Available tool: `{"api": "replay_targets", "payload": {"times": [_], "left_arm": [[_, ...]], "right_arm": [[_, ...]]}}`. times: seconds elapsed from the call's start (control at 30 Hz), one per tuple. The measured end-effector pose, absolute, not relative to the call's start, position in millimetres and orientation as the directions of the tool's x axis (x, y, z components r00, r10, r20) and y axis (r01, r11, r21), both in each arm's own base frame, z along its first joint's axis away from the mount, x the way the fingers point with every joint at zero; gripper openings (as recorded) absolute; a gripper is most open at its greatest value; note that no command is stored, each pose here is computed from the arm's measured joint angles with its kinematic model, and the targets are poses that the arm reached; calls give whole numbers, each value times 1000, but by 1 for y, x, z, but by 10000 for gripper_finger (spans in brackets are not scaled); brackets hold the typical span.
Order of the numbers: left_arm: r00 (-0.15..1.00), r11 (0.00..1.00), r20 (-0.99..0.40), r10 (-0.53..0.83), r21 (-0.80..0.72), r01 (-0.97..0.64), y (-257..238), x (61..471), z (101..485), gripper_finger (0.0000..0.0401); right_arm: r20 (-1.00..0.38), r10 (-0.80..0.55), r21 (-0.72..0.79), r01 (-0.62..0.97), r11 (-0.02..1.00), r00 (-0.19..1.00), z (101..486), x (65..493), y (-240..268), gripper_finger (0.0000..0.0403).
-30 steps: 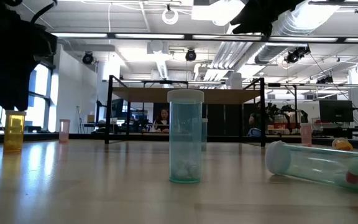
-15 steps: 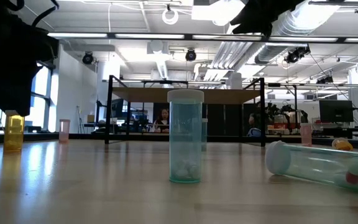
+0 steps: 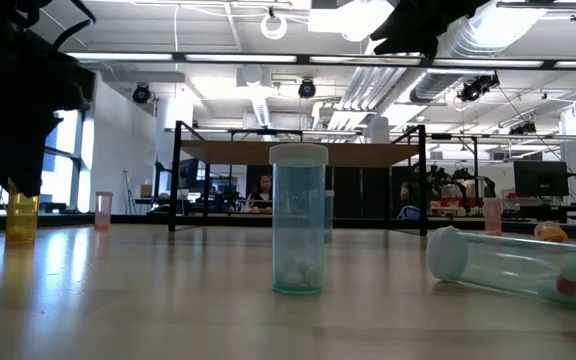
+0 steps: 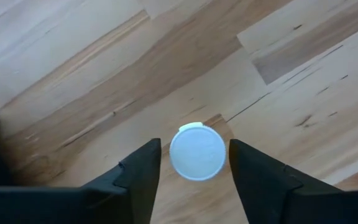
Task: Pick and place medicine bottles onto shelf by color
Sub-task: Put the top left orange pill bottle on the shelf
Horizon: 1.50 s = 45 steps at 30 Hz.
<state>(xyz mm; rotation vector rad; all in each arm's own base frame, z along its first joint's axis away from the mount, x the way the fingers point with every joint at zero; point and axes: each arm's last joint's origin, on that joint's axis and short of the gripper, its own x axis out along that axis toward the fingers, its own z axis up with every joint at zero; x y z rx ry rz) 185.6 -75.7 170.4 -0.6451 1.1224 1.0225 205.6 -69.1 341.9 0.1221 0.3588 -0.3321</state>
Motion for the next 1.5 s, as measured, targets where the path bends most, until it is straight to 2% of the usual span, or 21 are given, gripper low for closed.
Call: {"api": "replay_targets", "payload": {"times": [0.53, 0.77, 1.0, 1.5], "left_arm": [[79, 439, -939, 335, 82, -895, -76, 187, 168, 113], [79, 441, -939, 335, 82, -894, -76, 187, 168, 112], [123, 493, -937, 327, 59, -868, -77, 191, 178, 110], [224, 672, -925, 308, 45, -740, -42, 224, 235, 111]], "right_arm": [[-364, -297, 59, 340, 939, 883, 342, 206, -69, 184], [-364, -297, 59, 340, 939, 883, 342, 206, -69, 184], [-364, -297, 59, 340, 939, 883, 342, 206, -69, 184], [-383, -295, 65, 344, 937, 876, 339, 208, -70, 184]]}}
